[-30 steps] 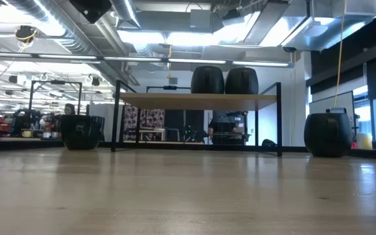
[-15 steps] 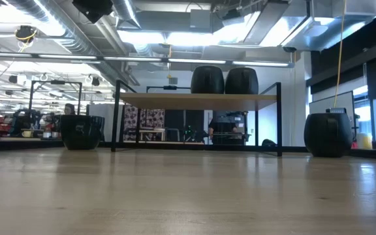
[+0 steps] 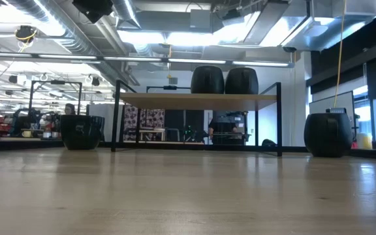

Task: Place coffee mugs
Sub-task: Put the bottom black cup on the shelf

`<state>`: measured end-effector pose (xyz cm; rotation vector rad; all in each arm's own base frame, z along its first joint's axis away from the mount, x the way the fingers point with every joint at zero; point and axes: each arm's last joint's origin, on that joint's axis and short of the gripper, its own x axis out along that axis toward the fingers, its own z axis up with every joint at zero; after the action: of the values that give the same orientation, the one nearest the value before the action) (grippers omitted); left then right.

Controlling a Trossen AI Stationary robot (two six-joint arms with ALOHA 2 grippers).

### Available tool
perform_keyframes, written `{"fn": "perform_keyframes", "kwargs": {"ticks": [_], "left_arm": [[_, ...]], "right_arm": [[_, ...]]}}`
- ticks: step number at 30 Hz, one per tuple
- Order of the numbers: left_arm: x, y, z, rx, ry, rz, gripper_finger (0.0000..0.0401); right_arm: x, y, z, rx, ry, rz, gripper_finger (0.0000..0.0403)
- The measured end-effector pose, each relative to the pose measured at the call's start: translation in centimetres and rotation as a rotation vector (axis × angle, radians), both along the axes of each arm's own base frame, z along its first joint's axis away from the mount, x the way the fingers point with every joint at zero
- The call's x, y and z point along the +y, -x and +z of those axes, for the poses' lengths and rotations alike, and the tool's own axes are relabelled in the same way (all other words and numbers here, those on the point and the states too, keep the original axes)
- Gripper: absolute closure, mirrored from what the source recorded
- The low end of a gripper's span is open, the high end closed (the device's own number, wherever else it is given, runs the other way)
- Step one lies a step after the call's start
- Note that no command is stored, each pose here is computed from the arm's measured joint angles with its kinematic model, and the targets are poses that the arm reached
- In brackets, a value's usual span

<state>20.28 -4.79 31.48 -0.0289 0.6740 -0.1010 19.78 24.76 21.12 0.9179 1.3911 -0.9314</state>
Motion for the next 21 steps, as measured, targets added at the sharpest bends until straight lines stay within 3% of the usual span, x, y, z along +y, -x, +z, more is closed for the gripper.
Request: {"fn": "perform_keyframes", "kwargs": {"ticks": [6, 13, 21], "left_arm": [[0.0, 0.0, 0.0, 0.001, 0.000, 0.000, 0.0285], [0.0, 0.0, 0.0, 0.000, 0.000, 0.000, 0.0285], [0.2, 0.0, 0.0, -0.012, -0.049, 0.063, 0.0285]], "right_arm": [[-1.4, -3.3, 1.6, -0.137, 0.015, 0.256, 0.0396], [-5.7, -8.8, 3.6, -0.281, 0.101, 0.622, 0.0398], [-11.6, -13.2, 3.9, -0.363, 0.137, 0.868, 0.0399]]}}
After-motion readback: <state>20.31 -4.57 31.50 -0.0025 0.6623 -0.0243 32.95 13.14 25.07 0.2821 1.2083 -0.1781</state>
